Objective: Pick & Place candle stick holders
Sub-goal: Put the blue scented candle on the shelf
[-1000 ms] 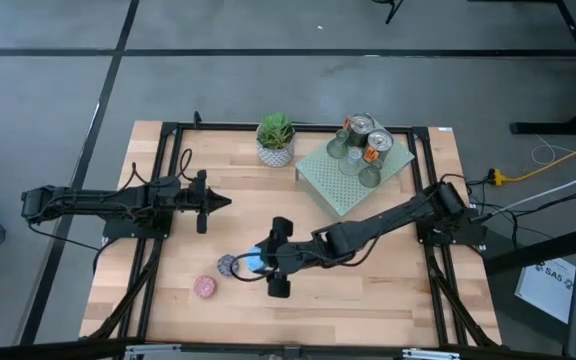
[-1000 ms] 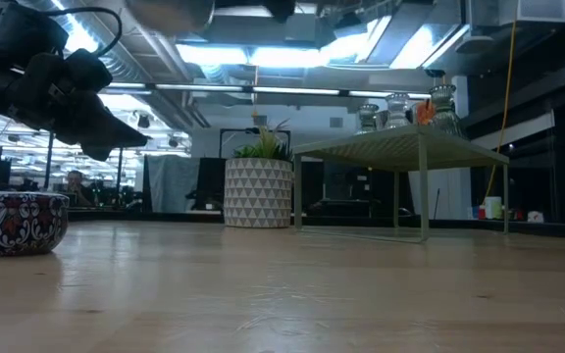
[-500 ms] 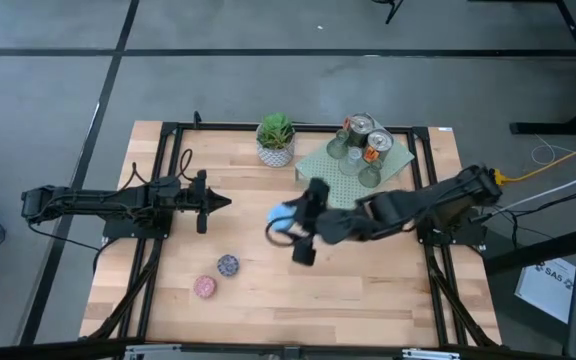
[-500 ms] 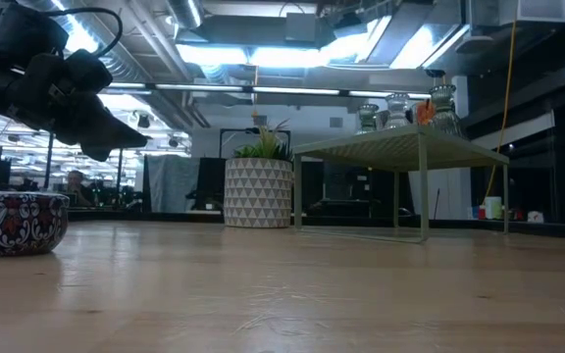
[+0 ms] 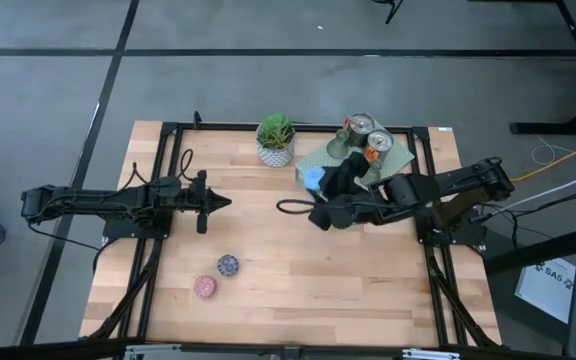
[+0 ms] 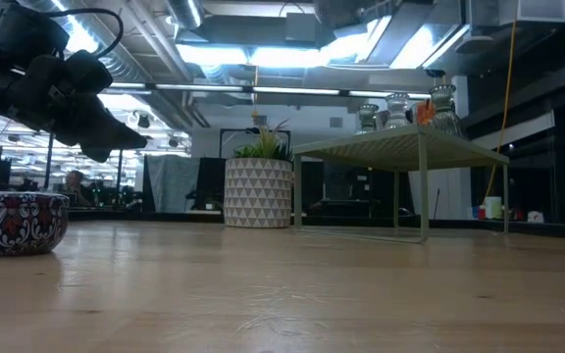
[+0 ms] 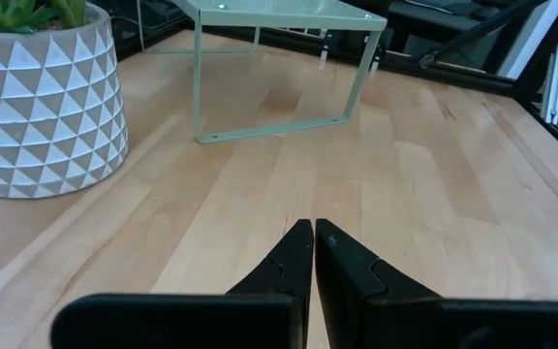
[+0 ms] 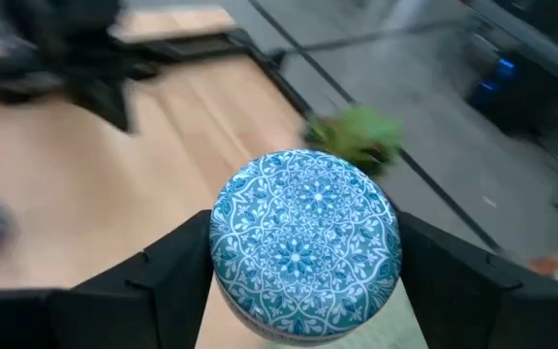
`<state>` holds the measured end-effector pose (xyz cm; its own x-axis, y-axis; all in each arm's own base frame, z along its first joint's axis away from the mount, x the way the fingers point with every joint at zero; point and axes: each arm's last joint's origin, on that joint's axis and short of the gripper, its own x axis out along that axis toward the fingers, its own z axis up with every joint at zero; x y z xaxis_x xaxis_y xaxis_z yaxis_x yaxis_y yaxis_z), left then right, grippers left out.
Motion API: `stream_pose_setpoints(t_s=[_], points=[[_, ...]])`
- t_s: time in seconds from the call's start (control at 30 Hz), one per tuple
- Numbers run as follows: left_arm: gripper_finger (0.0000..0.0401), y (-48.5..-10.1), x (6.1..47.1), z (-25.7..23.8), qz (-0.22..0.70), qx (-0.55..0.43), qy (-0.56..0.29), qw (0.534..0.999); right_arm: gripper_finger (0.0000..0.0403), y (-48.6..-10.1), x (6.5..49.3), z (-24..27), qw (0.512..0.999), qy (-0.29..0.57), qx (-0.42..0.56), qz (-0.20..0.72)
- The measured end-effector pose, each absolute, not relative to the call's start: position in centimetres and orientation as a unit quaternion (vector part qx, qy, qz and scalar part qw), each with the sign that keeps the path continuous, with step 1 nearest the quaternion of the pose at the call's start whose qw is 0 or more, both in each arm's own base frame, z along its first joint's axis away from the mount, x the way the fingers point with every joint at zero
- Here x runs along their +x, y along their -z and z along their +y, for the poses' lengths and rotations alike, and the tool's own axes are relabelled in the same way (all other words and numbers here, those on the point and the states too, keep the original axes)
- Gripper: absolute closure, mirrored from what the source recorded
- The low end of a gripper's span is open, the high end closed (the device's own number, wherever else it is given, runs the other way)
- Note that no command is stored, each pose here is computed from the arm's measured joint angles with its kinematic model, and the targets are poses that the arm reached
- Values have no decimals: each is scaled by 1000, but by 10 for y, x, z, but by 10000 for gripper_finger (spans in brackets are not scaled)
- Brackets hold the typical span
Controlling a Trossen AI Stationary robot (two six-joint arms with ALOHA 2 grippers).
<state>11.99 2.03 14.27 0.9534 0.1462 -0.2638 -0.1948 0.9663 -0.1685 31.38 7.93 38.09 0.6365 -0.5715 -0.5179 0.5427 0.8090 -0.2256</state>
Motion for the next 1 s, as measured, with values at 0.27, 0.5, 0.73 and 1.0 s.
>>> stream_pose_setpoints(t_s=[0.27,0.5,0.73,1.0], points=[[391,-143,120,20,126,-97,-87,983,122,-344,315,37,849,403,-9,343],[389,-143,120,20,126,-97,-87,983,122,-307,322,14,835,444,42,323],[392,-143,120,20,126,-97,-87,983,122,-277,328,6,839,455,73,290],[390,-143,120,20,127,-97,-87,983,122,-259,326,3,836,462,86,283]])
